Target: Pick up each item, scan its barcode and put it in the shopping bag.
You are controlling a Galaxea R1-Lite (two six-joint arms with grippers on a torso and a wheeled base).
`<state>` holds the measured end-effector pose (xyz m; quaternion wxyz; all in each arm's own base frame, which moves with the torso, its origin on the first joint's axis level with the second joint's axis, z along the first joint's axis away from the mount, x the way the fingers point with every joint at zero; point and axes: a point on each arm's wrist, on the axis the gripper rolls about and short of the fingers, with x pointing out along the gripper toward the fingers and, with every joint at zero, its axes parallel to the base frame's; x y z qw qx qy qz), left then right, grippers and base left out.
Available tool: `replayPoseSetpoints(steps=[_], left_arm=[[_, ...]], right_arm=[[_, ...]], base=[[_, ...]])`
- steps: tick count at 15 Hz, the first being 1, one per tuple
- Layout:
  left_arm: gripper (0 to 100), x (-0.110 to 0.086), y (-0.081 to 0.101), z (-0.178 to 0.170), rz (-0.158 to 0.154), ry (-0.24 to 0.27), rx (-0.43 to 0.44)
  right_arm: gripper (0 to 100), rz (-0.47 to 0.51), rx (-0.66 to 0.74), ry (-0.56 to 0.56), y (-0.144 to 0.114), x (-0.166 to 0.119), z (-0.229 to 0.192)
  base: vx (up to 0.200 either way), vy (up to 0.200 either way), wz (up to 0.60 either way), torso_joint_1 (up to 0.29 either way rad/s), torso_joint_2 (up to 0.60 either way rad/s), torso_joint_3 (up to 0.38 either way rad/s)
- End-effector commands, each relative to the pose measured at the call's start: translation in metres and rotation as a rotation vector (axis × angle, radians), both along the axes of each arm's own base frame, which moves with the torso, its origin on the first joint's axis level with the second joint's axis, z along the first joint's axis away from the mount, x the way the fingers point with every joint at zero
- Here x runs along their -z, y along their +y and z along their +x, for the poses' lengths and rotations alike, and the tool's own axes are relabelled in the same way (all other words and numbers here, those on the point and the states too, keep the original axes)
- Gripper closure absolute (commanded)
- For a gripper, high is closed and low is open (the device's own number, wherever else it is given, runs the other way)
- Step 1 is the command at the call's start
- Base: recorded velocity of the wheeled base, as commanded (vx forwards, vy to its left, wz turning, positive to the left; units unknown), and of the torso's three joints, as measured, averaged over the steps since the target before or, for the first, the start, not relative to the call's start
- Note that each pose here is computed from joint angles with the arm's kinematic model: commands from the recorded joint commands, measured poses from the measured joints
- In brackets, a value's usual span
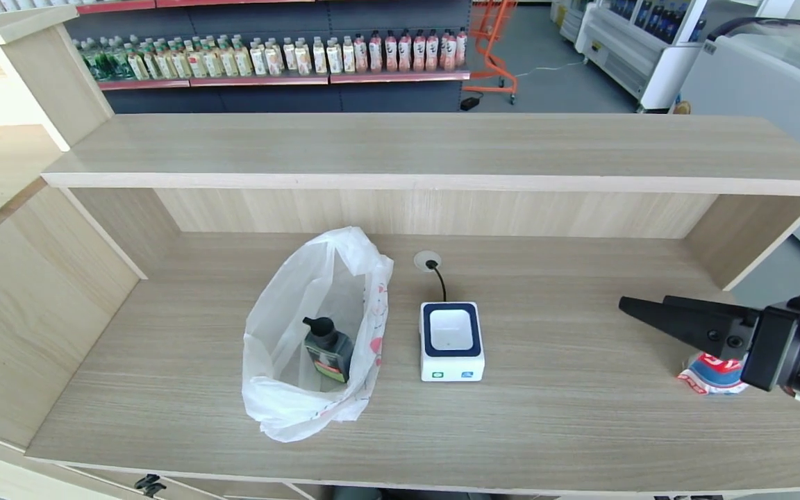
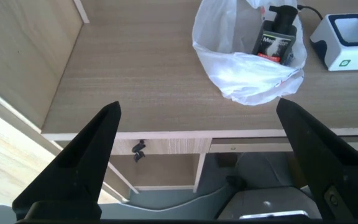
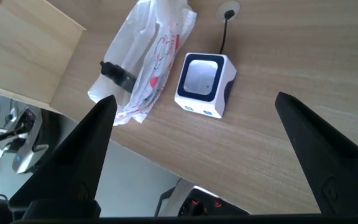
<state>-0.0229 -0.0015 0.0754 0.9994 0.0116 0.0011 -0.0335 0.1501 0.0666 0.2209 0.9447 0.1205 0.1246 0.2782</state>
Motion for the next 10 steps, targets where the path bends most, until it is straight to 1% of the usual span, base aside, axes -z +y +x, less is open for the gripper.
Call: replayPoseSetpoints(steps=[1,4,7,8,9,10], left_arm=[[0,0.0,0.0,0.0,0.001,0.002,0.0],[0,0.0,0.0,0.0,0.004,0.0,0.0],[0,0.0,0.0,0.0,0.004,0.001,0.0],[0,0.0,0.0,0.0,0.004,0.001,0.0],[0,0.0,0.0,0.0,0.003,0.001,0.0],[0,0.0,0.0,0.0,0.004,0.001,0.0]], right_arm=[[0,-0.001,-0.001,0.003,0.001,0.0,0.001],[0,-0.003,0.003,0.011,0.0,0.002,0.001],[0,-0.009,0.026,0.024,-0.002,0.004,0.006],[0,-0.009,0.059,0.022,-0.005,0.003,0.009],[0,-0.002,0.139,-0.005,-0.013,-0.003,0.011],[0,0.018,0.178,-0.001,-0.019,-0.005,0.008]], base=[[-0.2,0.0,0.0,0.002,0.0,-0.002],[0.0,0.0,0.0,0.0,0.0,0.0],[0.0,-0.2,0.0,0.009,0.0,0.002],[0.0,-0.2,0.0,0.002,0.0,0.012],[0.0,-0.2,0.0,0.002,0.0,0.002],[0.0,-0.2,0.0,0.007,0.0,-0.007]])
